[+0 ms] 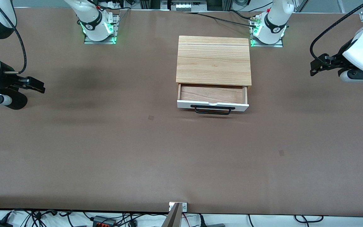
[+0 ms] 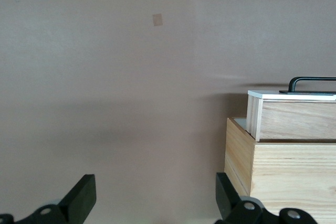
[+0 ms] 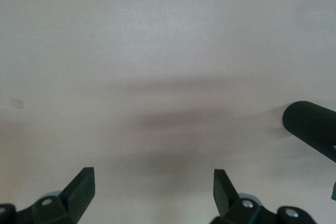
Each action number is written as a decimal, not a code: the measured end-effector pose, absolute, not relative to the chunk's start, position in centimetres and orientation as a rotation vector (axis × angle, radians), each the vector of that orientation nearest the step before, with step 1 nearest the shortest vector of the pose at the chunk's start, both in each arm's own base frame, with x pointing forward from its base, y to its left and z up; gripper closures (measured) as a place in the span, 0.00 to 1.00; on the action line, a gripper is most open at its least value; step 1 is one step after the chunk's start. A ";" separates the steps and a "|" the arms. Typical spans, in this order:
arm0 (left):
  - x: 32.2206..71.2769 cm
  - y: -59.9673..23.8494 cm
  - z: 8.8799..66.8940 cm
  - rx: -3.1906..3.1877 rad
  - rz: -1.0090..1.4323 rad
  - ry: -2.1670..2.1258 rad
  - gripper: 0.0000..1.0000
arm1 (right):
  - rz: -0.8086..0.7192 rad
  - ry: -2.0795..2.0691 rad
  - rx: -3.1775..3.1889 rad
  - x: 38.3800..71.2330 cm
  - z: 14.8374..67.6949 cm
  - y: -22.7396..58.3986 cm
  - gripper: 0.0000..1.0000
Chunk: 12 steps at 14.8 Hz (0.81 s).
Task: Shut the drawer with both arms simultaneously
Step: 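Move the right gripper toward the drawer while the left gripper starts reaching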
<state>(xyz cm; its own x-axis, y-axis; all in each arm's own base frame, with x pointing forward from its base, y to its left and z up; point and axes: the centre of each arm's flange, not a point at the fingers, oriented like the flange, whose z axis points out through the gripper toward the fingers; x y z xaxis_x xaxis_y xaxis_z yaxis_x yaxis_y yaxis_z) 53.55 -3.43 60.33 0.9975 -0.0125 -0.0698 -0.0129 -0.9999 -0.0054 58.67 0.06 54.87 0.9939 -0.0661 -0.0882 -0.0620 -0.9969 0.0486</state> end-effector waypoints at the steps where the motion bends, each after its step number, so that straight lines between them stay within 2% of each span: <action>1: 53.6 -3.4 60.4 -3.134 0.108 0.020 0.00 | -0.139 -0.099 3.091 58.7 54.9 0.1 0.00; 8: 53.6 -3.4 61.2 -3.136 0.083 0.020 0.00 | -0.137 -0.080 3.092 58.7 54.8 0.8 0.00; 12: 53.2 -3.5 60.5 -3.129 0.174 0.022 0.00 | -0.131 0.071 3.096 59.8 52.6 6.4 0.00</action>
